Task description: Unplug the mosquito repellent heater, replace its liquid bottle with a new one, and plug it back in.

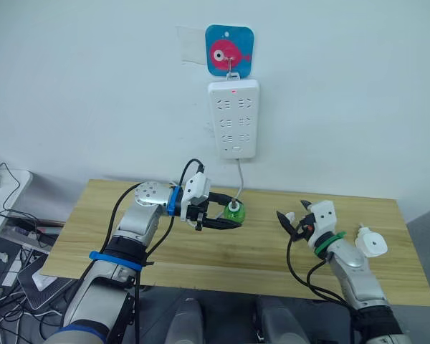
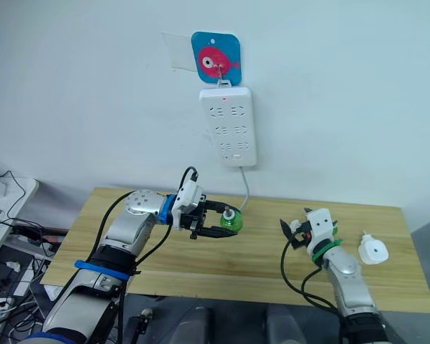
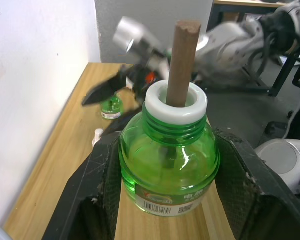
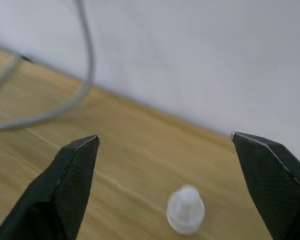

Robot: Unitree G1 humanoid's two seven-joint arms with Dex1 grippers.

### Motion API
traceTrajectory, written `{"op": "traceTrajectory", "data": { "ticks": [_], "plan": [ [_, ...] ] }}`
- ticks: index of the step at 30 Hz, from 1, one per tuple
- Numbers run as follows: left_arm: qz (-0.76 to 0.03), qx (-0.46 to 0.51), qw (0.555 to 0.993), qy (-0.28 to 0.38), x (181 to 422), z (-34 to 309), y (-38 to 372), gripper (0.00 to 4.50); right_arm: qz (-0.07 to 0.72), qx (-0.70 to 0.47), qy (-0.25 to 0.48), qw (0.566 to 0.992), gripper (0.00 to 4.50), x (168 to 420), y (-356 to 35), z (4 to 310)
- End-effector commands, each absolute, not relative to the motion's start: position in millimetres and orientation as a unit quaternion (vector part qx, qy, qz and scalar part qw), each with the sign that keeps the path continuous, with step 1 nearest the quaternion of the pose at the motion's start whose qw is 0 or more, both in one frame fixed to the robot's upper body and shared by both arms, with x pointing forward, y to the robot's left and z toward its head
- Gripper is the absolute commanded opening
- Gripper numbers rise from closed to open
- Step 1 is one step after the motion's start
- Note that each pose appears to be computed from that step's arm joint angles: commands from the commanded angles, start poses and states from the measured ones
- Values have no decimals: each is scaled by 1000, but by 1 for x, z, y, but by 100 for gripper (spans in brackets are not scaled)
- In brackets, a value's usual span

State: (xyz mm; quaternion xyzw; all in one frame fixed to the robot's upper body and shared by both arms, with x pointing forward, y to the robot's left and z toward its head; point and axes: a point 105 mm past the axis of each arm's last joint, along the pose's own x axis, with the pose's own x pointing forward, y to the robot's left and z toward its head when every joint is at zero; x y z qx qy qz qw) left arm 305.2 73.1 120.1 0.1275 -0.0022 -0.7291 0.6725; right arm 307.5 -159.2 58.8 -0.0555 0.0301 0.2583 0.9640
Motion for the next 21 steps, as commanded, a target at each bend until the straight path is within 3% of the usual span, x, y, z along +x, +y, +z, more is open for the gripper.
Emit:
{"op": "traceTrajectory", "data": {
  "ticks": [1, 5, 10, 14, 21],
  "plan": [
    [-729, 129, 673, -18, 306, 126, 74, 223, 361, -25, 22, 932, 446, 283, -138, 94],
    [-730, 130, 671, -20, 308, 127, 71, 223, 462, -27, 37, 886, 430, 257, -119, 118],
    [-738, 130, 662, -21, 306, 127, 69, 223, 525, -27, 37, 850, 286, 246, -92, 140],
    [-738, 131, 661, -21, 306, 128, 69, 223, 531, -26, 14, 847, 286, 252, -76, 157],
    [-744, 130, 655, -25, 304, 130, 66, 223, 543, -30, 10, 839, 286, 257, -63, 158]
  ]
}}
